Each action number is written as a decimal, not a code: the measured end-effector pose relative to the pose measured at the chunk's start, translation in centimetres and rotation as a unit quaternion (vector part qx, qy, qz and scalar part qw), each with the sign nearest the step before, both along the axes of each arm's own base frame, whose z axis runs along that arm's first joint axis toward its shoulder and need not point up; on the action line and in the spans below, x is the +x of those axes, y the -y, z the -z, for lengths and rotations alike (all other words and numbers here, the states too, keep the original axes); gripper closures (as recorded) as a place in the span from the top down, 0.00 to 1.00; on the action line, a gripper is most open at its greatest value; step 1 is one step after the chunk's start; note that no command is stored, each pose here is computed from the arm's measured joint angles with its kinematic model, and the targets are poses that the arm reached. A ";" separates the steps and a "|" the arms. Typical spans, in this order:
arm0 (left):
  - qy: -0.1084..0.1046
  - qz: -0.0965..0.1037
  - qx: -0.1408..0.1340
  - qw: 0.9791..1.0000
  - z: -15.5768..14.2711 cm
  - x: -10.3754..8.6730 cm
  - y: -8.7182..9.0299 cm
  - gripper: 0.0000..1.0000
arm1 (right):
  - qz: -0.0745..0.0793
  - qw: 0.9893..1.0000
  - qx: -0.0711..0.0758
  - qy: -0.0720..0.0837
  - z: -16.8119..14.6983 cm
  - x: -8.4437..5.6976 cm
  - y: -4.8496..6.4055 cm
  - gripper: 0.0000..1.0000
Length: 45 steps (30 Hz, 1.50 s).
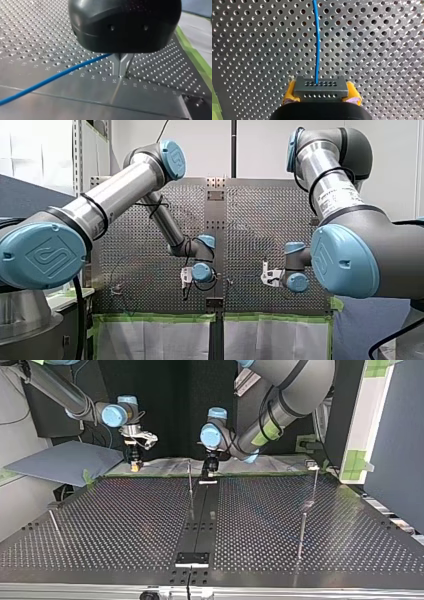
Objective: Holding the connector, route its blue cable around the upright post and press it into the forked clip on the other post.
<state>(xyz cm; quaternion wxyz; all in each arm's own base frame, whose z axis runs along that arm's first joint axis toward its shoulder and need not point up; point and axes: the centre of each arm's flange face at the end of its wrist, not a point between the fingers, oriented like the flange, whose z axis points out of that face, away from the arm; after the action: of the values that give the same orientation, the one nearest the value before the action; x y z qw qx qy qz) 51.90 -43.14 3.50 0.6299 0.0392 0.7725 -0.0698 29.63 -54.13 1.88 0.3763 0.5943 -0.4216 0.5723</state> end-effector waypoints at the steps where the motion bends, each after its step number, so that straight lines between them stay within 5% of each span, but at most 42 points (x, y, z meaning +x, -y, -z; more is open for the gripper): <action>1: 0.000 0.000 -0.001 1.000 0.0 0.0 0.0 0.00 | 0.000 1.000 0.000 0.001 0.0 0.0 0.0 0.00; 15: -0.007 0.003 -0.014 1.000 0.1 0.1 -0.1 0.00 | -0.001 1.000 0.002 -0.001 0.3 -0.2 0.1 0.00; 25: -0.023 0.005 -0.009 1.000 2.4 -0.4 0.2 0.03 | 0.003 1.000 0.018 -0.007 2.7 -0.6 -0.3 0.00; 45: -0.016 -0.003 -0.018 1.000 2.1 0.6 0.0 0.03 | 0.008 1.000 0.011 0.001 2.3 -1.0 1.4 0.00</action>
<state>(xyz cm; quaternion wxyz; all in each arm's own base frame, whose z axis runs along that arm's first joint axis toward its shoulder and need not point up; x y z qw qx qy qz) 52.51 -43.12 1.41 0.6185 0.0249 0.7810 -0.0824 28.65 -55.57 -0.42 0.3743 0.5944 -0.4328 0.5651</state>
